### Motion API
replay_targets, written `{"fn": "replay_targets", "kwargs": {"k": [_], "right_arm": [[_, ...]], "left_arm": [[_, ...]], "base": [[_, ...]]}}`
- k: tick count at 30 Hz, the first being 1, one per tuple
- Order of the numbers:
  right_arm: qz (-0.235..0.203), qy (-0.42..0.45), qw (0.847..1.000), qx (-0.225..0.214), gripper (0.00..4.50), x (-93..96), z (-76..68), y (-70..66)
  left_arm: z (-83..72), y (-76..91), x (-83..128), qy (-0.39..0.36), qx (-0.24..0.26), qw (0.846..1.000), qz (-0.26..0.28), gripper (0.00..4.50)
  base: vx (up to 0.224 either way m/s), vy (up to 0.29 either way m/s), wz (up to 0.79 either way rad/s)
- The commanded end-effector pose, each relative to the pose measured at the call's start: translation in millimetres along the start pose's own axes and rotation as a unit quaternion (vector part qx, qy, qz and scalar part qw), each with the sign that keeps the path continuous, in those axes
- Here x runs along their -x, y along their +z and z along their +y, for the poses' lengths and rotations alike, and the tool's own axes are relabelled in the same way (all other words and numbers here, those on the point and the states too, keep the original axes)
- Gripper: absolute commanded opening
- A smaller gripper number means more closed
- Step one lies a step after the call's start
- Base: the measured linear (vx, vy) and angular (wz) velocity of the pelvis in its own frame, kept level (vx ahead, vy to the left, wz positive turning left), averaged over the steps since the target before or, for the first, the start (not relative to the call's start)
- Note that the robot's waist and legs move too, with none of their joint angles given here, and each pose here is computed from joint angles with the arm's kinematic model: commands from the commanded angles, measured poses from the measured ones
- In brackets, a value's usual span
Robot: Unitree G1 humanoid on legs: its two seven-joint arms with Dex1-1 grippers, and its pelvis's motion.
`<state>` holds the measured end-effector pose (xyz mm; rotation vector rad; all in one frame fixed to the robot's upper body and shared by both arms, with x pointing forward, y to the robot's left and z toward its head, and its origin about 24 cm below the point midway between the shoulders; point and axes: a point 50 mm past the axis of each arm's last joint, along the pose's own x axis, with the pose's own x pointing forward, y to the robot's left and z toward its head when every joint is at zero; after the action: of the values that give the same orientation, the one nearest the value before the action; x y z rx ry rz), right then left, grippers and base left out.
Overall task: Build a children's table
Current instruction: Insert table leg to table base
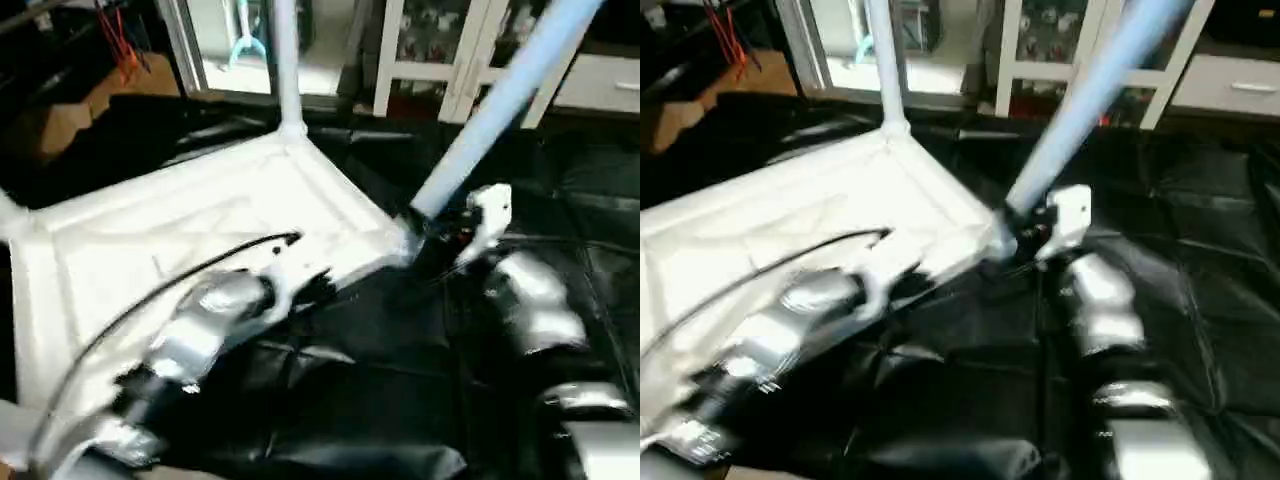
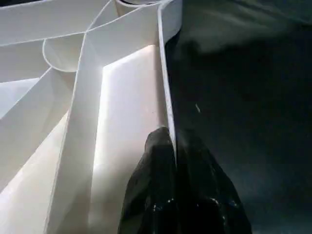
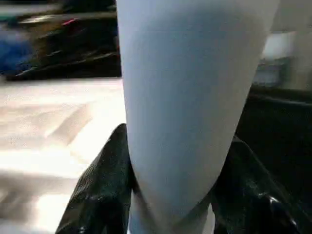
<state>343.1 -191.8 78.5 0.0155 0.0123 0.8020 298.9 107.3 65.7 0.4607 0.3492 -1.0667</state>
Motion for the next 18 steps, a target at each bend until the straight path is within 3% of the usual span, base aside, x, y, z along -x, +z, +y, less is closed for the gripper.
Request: {"fn": "replay_targets", "kwargs": {"k": [1, 8, 13, 15, 18], "right_arm": [[0.129, 0.045, 0.989, -0.058, 1.86, 33.1, -2.4, -36.2], [0.185, 0.128, 0.972, -0.07, 1.85, 65.5, -5.4, -32.6], [0.241, 0.194, 0.946, -0.094, 1.85, 84.3, 5.6, -44.8], [0.289, 0.22, 0.928, -0.084, 1.85, 93.0, 11.6, -56.7], [0.31, 0.223, 0.921, -0.069, 1.85, 94.8, 13.3, -62.4]], "left_arm": [[-11.3, 2.9, 7.9, -0.08, -0.036, 0.996, -0.009, 0.0], [8.2, -7.2, 24.4, -0.05, -0.037, 0.998, 0.008, 0.0], [11.5, -9.9, 29.8, -0.055, -0.041, 0.998, 0.011, 0.0], [10.1, -9.2, 30.0, -0.067, -0.037, 0.997, 0.005, 0.0], [8.3, -8.5, 29.4, -0.076, -0.035, 0.996, 0.001, 0.0]], "base": [[0.0, 0.0, 0.0], [0.0, 0.0, 0.0], [0.0, 0.0, 0.0], [0.0, 0.0, 0.0], [0.0, 0.0, 0.0]]}}
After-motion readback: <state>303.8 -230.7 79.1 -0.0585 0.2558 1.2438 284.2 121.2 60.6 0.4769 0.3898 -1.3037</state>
